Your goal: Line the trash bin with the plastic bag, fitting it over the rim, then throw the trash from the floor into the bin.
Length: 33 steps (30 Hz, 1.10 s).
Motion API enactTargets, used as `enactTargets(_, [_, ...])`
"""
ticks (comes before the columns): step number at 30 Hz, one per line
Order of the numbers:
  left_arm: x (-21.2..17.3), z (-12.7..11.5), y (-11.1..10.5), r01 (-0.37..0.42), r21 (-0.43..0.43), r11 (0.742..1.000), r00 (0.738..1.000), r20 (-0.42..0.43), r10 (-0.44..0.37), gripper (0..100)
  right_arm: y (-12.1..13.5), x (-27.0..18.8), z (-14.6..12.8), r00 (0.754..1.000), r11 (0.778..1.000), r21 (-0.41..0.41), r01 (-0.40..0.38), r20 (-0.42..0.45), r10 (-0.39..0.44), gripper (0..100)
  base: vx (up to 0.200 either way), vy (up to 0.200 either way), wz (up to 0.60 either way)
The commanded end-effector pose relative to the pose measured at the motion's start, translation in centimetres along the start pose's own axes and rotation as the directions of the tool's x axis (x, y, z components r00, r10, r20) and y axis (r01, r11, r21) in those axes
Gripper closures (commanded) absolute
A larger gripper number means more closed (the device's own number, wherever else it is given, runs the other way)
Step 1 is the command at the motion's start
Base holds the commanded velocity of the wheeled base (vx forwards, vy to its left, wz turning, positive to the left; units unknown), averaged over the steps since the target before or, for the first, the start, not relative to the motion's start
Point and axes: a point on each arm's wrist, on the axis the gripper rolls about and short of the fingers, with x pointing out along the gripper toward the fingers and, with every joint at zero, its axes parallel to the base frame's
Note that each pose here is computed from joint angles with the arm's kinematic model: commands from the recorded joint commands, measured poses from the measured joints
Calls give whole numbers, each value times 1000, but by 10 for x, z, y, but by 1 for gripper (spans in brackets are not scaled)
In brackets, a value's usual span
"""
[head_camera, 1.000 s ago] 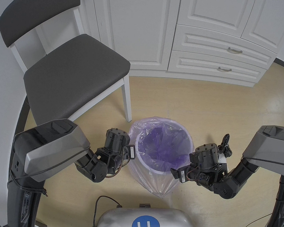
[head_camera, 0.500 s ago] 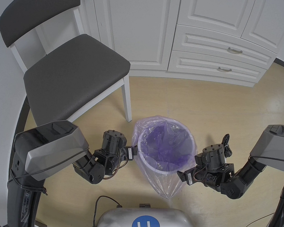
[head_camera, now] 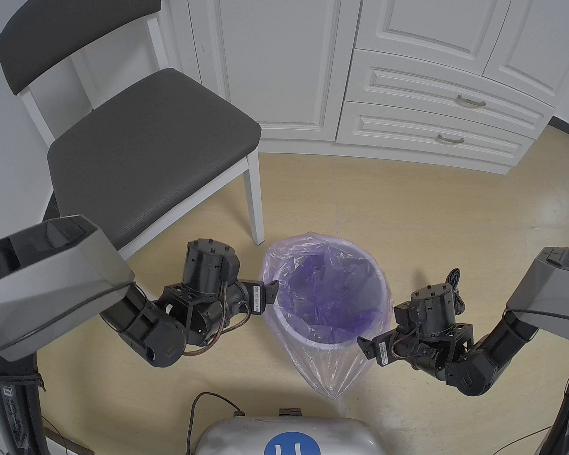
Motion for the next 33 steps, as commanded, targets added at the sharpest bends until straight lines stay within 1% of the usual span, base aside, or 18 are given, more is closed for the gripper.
enactTargets(1, [16, 29, -16, 45, -1, 999, 998, 33, -45, 0, -5, 4, 1, 1000, 1000, 11, 14, -1, -14, 0, 0, 0, 0])
enactTargets(3, [30, 31, -18, 37, 2, 999, 999, 23, -37, 0, -7, 5, 0, 1000, 1000, 13, 19, -5, -19, 0, 0, 0, 0])
enactTargets(4, [43, 32, -21, 34, 2, 999, 999, 17, -34, 0, -8, 6, -1, 1000, 1000, 14, 22, -8, -22, 0, 0, 0, 0])
enactTargets(5, [52, 29, -21, 29, 5, 1000, 1000, 6, -29, 0, -9, 6, -1, 1000, 1000, 14, 24, -9, -24, 0, 0, 0, 0])
enactTargets(7, [70, 24, -19, 15, 13, 1000, 1000, -13, -15, 0, -14, 6, -1, 999, 999, 15, 36, -16, -35, 0, 0, 0, 0])
enactTargets(9, [88, 19, -16, 0, 43, 999, 1000, -24, 1, 0, -18, 6, -3, 999, 999, 1, 44, -26, -44, 0, 0, 0, 0])
enactTargets(10, [89, 19, -16, 0, 47, 999, 1000, -25, 1, 0, -18, 6, -3, 999, 999, 1, 46, -26, -46, 0, 0, 0, 0])
enactTargets(11, [99, 18, -12, -16, 59, 998, 1000, -25, 18, 0, -23, 7, -6, 998, 998, -21, 57, -39, -58, 0, 0, 0, 0])
enactTargets(14, [105, 19, -10, -28, 58, 998, 999, -31, 29, 0, -29, 7, -10, 996, 997, -45, 69, -55, -72, 0, 0, 0, 0])
enactTargets(19, [108, 21, -4, -39, 55, 998, 999, -29, 41, 0, -35, 9, -13, 994, 995, -63, 83, -68, -87, 0, 0, 0, 0])
enactTargets(22, [120, 27, 5, -56, 37, 998, 998, 5, 55, 0, -41, 17, -21, 990, 992, -80, 94, -101, -102, 0, 0, 0, 0])
enactTargets(26, [127, 41, 16, -71, 9, 997, 996, 57, 70, 0, -45, 22, -23, 988, 992, -73, 103, -111, -111, 0, 0, 0, 0])
enactTargets(30, [127, 49, 21, -78, -1, 997, 994, 79, 77, 0, -46, 24, -24, 987, 992, -71, 102, -115, -110, 0, 0, 0, 0])
enactTargets(33, [125, 51, 21, -76, -5, 997, 994, 84, 77, 0, -45, 29, -26, 987, 992, -72, 100, -116, -108, 0, 0, 0, 0])
